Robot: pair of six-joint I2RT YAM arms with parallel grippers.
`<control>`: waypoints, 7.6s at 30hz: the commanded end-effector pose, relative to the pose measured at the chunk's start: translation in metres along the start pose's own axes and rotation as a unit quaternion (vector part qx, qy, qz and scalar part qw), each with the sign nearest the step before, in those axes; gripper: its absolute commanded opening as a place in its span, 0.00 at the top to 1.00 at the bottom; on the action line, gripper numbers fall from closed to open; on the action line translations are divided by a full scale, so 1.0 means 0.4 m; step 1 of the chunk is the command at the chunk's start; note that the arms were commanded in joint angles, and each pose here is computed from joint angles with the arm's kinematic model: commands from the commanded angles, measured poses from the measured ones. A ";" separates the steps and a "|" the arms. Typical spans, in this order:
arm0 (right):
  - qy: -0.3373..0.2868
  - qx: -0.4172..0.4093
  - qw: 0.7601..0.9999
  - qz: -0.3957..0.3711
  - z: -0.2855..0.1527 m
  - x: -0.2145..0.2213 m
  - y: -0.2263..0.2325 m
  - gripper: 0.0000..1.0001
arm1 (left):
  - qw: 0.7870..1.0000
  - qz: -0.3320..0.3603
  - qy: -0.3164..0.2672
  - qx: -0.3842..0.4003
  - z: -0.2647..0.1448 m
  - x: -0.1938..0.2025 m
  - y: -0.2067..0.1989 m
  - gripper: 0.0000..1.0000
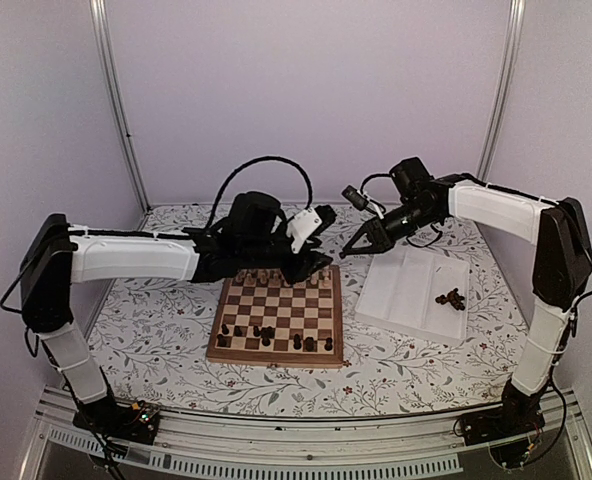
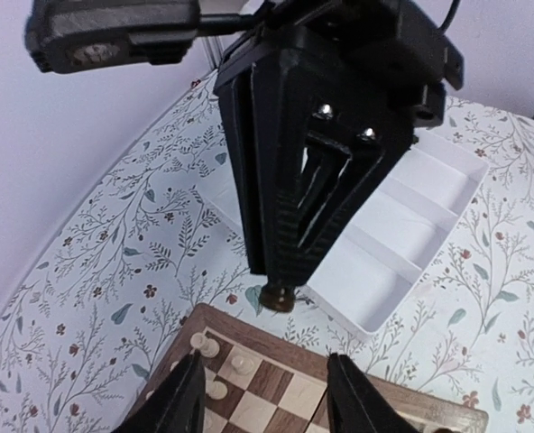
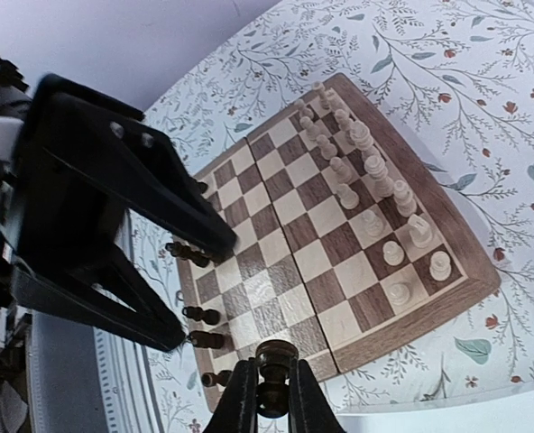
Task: Set up the chess pieces on the board
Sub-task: Place the chess piece on the chessboard, then pick up the chess piece from the storage box, then place the chess piece on the chessboard.
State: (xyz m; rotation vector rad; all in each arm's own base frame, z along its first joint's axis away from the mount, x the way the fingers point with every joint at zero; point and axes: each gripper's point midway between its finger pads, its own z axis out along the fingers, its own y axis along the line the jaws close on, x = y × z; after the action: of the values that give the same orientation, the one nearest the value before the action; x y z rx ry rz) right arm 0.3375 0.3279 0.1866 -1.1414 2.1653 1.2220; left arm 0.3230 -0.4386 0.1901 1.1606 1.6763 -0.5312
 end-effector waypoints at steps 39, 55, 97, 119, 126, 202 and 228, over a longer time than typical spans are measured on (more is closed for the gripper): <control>0.328 0.067 0.891 -0.306 0.463 0.208 0.169 0.98 | 0.939 -0.010 -0.069 -0.338 -0.521 -0.115 0.325 0.32; 0.332 0.083 0.888 -0.306 0.483 0.218 0.143 0.97 | 0.945 -0.011 -0.059 -0.322 -0.493 -0.100 0.317 0.32; 0.227 0.172 0.940 -0.186 0.063 0.111 0.016 0.60 | 0.957 0.001 -0.027 -0.288 -0.434 -0.064 0.298 0.32; 0.273 0.326 0.905 -0.030 -0.373 0.480 -0.334 0.68 | 0.982 0.008 0.025 -0.185 -0.327 -0.014 0.213 0.37; 0.303 0.324 0.896 -0.023 -0.351 0.524 -0.385 0.66 | 0.983 0.017 0.034 -0.178 -0.315 -0.007 0.197 0.37; 0.110 0.273 0.839 -0.458 -0.056 0.014 0.198 0.76 | 0.851 -0.413 -0.040 0.322 -0.059 -0.131 -0.141 0.53; 0.116 0.291 0.832 -0.458 -0.057 0.020 0.201 0.53 | 0.863 -0.372 -0.062 0.335 -0.059 -0.106 -0.149 0.89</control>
State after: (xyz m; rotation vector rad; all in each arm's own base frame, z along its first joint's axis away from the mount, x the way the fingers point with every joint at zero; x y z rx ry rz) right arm 0.2638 0.3288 0.2214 -1.8017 1.5491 0.0120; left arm 0.2616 -0.4697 0.2205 0.7637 1.9814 -1.8288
